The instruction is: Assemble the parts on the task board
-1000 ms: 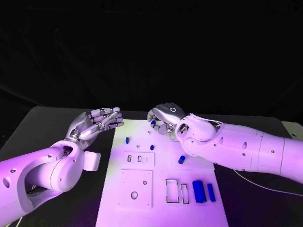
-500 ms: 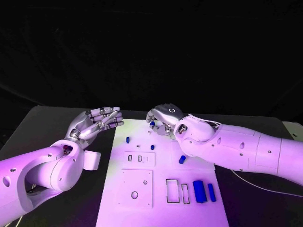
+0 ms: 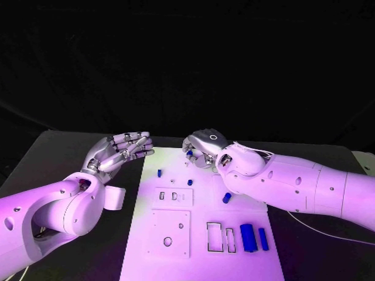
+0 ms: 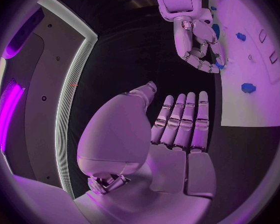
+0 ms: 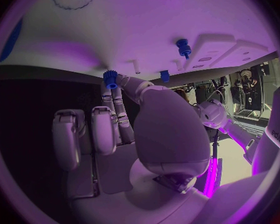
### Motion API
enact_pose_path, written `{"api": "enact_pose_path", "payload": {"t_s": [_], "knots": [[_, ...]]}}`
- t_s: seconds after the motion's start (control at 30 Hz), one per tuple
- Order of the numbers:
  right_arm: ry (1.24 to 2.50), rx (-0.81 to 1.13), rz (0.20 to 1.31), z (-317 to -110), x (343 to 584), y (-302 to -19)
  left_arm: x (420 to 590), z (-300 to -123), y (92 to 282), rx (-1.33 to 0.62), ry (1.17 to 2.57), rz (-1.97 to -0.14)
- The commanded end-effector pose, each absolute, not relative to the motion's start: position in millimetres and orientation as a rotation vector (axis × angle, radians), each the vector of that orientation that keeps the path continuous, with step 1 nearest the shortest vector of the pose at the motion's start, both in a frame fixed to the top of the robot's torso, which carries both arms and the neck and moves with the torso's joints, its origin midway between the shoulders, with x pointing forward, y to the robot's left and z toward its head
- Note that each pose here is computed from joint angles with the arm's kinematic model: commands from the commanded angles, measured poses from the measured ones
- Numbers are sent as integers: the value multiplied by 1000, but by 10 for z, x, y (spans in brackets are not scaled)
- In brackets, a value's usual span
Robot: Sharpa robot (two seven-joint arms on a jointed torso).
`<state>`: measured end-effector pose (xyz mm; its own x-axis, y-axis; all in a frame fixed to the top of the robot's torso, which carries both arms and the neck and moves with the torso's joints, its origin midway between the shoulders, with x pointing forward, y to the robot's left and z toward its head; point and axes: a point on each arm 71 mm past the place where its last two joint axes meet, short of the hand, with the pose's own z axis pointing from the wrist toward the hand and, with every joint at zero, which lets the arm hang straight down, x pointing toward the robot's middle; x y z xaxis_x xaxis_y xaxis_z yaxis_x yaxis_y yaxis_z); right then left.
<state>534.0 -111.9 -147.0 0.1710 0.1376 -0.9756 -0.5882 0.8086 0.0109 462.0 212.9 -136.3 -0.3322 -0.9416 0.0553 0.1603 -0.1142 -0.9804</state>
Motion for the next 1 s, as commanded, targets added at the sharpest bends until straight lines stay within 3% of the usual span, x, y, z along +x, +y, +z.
{"api": "enact_pose_path", "payload": {"t_s": [0.03,0.6,0.83,1.0], "knots": [[1328,-451,520,-1511,5342,-1119,4612,-1337,2108,-949,1260,-1618],[1298,-438,570,-1478,5282,-1157,4619,-1332,2129,-950,1258,-1612],[1283,-402,600,-1399,5186,-1323,4631,-1336,2158,-952,1255,-1604],[1275,-326,623,-1241,5113,-1593,4642,-1339,2184,-953,1252,-1601]]}}
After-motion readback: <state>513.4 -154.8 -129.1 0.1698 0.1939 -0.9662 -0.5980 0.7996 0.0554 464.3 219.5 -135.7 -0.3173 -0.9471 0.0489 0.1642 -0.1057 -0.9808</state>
